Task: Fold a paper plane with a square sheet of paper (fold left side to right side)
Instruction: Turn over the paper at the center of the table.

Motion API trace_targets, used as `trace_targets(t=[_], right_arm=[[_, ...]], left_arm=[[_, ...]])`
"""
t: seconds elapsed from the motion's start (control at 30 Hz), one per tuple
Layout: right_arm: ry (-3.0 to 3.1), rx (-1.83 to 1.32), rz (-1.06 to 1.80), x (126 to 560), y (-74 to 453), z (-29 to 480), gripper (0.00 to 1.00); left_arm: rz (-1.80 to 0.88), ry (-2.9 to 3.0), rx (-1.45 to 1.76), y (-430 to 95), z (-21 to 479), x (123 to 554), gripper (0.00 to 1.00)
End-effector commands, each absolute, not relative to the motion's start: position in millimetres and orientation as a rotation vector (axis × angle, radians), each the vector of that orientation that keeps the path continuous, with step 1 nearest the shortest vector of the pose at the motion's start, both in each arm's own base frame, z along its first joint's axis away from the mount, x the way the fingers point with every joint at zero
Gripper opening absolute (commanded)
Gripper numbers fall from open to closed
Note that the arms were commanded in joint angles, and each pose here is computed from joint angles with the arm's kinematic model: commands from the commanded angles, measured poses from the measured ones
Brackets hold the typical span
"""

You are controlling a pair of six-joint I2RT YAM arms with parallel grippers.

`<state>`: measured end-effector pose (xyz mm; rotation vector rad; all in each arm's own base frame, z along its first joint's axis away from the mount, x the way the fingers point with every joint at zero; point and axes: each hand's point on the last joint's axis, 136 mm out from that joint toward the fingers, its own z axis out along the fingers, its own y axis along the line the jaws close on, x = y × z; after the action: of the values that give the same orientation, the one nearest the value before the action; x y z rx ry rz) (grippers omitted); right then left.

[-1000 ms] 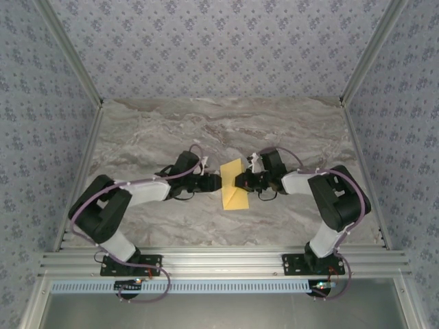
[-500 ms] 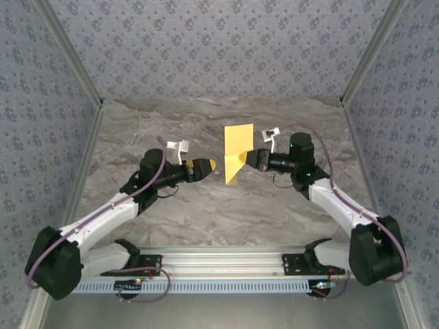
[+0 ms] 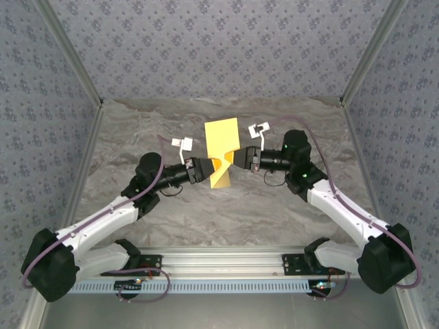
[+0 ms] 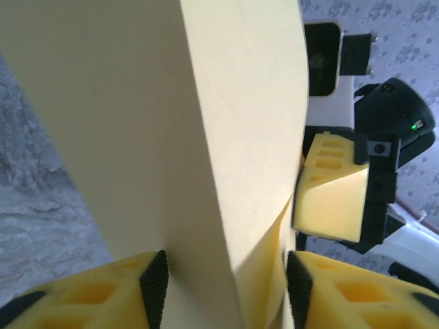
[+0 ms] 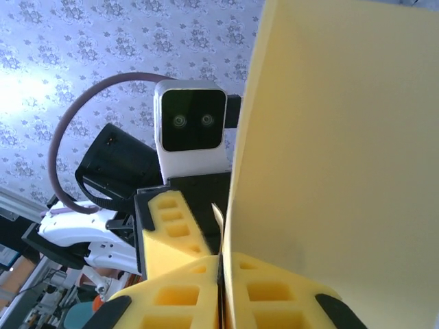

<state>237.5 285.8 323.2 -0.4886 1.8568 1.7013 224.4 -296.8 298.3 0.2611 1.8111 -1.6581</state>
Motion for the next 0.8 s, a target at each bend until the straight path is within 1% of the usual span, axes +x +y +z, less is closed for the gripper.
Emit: trace_targets(t=[0.0,0.03,0.1,0.2,0.27,0.3,0.37,0.5,0.53,0.57,0.67,0.77], right_arm=[[1.806,-0.468,1.702,238.5,283.4,339.2,0.11],[1.811,-0.461,1.7,239.1,282.7,337.0,0.12],[1.826,-0.433,1.682,241.6,277.6,332.5,0.2],[1.877,-0.375,1.601,245.9,261.7,319.1,0.34],[1.963,-0.312,1.461,250.5,244.0,301.3,0.44],[2.022,-0.287,1.341,252.5,231.9,290.3,0.49],[2.135,-0.235,1.081,255.4,203.1,268.1,0.56],[2.375,-0.035,0.468,252.9,117.6,212.7,0.68],[2.409,0.009,0.367,249.2,100.4,203.4,0.72],[2.435,0.077,0.284,244.5,84.1,194.9,0.75],[2.446,0.134,0.09,234.0,50.4,181.6,0.82],[2.424,0.172,0.004,226.2,31.4,181.2,0.86]], left_arm=[[-1.689,1.71,0.297,-297.6,324.4,220.6,0.3],[-1.686,1.709,0.291,-296.8,324.7,221.0,0.24],[-1.673,1.72,0.276,-295.0,321.9,221.7,0.12],[-1.598,1.792,0.254,-290.9,309.0,224.4,0.08],[-1.484,1.879,0.229,-284.6,291.8,227.6,0.06],[-1.395,1.936,0.215,-279.6,280.1,229.8,0.05],[-1.189,2.048,0.195,-266.9,259.5,233.0,0.03],[-0.587,2.271,0.222,-230.7,214.7,233.3,0.0],[-0.45,2.316,0.235,-222.6,204.8,232.5,0.0],[-0.304,2.349,0.24,-214.9,199.6,233.1,0.0],[0.052,2.424,0.245,-200.5,183.3,233.2,0.0],[0.291,2.468,0.221,-199.3,170.4,235.7,0.0]])
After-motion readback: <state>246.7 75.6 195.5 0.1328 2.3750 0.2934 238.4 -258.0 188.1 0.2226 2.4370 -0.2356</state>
